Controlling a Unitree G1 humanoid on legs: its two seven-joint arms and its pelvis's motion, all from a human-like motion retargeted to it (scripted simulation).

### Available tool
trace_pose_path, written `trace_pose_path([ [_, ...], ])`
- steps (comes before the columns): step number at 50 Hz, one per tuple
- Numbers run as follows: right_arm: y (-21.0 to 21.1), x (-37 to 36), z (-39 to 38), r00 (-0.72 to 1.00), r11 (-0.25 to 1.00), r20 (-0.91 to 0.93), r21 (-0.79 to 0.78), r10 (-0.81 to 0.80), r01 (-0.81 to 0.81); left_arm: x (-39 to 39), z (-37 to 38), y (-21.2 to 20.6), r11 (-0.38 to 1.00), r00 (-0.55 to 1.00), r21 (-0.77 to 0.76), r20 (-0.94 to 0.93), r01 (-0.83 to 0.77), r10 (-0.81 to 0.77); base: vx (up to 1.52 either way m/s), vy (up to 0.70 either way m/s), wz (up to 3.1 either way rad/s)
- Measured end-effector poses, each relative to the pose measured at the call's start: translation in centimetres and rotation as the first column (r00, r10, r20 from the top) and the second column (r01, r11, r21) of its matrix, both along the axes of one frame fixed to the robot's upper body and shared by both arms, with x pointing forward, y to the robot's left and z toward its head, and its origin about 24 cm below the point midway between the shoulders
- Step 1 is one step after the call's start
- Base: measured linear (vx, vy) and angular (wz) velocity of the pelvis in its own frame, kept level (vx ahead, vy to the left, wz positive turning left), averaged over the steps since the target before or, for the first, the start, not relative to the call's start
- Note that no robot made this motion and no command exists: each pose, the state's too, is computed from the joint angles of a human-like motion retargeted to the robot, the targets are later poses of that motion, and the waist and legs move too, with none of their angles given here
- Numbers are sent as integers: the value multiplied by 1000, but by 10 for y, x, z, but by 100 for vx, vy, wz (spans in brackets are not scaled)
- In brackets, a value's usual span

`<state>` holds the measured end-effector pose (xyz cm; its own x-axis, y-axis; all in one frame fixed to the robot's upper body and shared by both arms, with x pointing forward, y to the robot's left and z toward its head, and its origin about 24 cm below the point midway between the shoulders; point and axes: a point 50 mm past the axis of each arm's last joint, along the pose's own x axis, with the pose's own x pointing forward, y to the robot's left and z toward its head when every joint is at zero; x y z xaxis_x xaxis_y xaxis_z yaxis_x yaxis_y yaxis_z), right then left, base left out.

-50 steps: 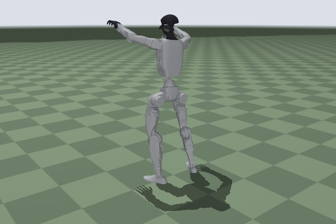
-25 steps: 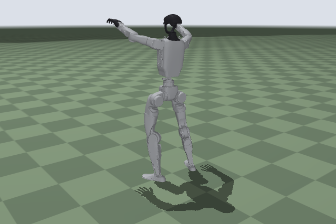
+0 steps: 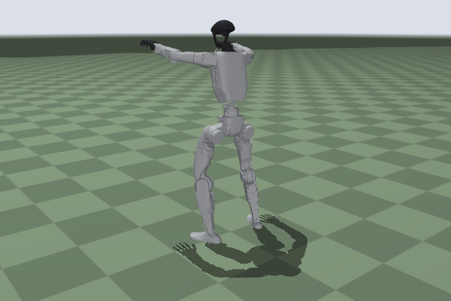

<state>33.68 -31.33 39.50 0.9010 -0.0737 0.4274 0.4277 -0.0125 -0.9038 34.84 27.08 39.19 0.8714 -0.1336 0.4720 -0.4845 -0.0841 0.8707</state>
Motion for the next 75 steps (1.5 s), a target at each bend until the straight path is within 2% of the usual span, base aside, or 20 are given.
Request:
trace_pose_path([
  [5,-2,-4,16,994,1000,108,6,-30,30,-5,11,1,1000,996,-16,88,5,-3,-20,-3,-21],
  [9,1,-8,30,980,999,197,35,-30,24,-12,24,-1,999,987,37,158,-14,9,-20,-3,-11],
  [12,8,-4,27,982,989,185,132,45,-70,-16,28,0,997,976,63,217,-48,33,-19,-1,12],
  [16,12,-1,23,978,987,203,139,51,-80,-14,32,-10,996,971,82,240,-39,18,-17,-1,25],
  [24,20,7,20,981,999,195,42,11,-20,-6,31,-28,996,966,83,255,14,-35,-11,2,19],
  [32,38,14,29,978,999,206,-28,23,-18,-3,29,-29,997,963,69,268,20,-38,-6,5,-8],
  [44,42,47,-55,998,996,-69,-83,14,-20,29,-56,-33,997,997,52,40,59,-61,-4,3,-45],
  [53,46,59,-99,980,998,-201,-63,4,-17,41,-106,-32,999,996,32,-75,44,-41,-1,0,-1],
  [63,53,63,-106,974,999,-223,-30,31,-39,37,-116,-5,999,995,23,-91,-47,49,0,0,2],
  [75,63,66,-107,970,997,-238,-48,46,-59,37,-120,-2,997,994,45,-95,-55,59,0,0,0],
])
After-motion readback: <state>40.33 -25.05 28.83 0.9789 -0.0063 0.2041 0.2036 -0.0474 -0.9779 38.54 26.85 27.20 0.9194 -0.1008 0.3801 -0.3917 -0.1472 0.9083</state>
